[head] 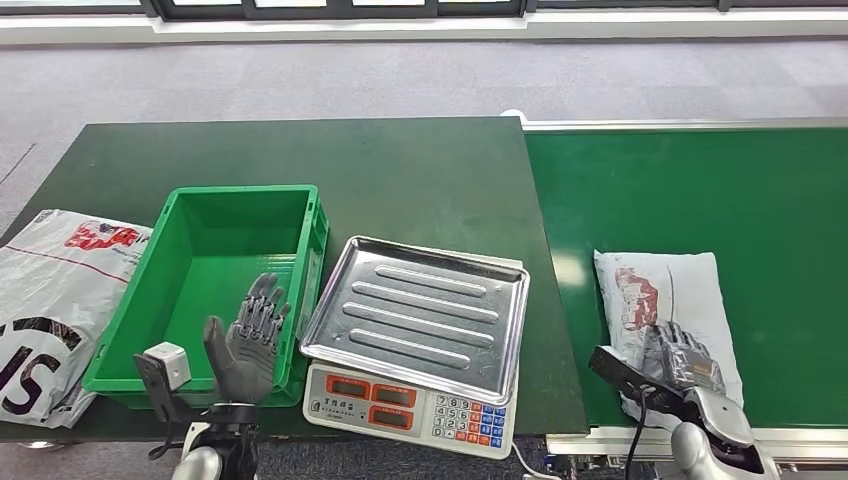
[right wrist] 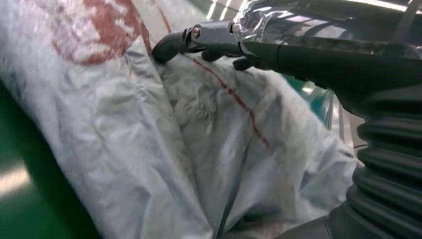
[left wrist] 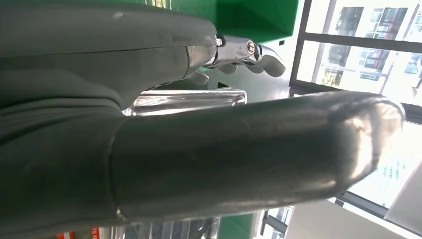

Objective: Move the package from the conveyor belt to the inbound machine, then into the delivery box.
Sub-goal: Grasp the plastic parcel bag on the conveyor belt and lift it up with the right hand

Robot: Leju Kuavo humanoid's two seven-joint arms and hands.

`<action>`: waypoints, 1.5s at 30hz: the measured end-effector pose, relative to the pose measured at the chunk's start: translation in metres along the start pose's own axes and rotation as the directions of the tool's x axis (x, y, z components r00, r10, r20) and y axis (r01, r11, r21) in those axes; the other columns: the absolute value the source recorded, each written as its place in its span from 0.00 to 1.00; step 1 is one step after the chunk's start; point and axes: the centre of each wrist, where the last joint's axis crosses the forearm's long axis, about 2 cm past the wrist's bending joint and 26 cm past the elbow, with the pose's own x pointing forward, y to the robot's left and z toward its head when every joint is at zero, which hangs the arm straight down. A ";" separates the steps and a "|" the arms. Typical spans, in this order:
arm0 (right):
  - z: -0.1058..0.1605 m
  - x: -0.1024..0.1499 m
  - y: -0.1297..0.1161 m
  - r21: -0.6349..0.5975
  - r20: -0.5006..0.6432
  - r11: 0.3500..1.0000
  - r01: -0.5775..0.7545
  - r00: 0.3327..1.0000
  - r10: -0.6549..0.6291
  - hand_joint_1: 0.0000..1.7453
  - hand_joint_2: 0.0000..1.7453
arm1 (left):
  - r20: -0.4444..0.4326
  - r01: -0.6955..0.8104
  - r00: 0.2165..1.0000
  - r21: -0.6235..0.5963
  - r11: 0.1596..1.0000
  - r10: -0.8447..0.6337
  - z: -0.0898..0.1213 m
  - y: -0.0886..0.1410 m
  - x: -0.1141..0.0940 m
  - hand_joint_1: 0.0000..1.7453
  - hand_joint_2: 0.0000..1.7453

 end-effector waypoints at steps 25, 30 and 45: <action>0.013 0.031 0.029 -0.005 0.121 0.993 -0.117 0.986 0.117 1.00 1.00 | -0.036 0.014 0.999 0.023 1.000 -0.013 -0.002 0.002 -0.002 0.00 0.00; 0.015 0.042 0.021 -0.195 0.120 0.976 -0.094 0.986 0.118 1.00 1.00 | -0.032 0.023 0.999 0.028 0.999 -0.022 0.003 0.002 -0.001 0.00 0.00; 0.054 0.078 -0.040 -0.759 0.366 0.592 0.272 0.929 0.043 1.00 1.00 | -0.007 0.031 0.999 0.058 0.998 -0.031 0.010 -0.005 0.002 0.00 0.00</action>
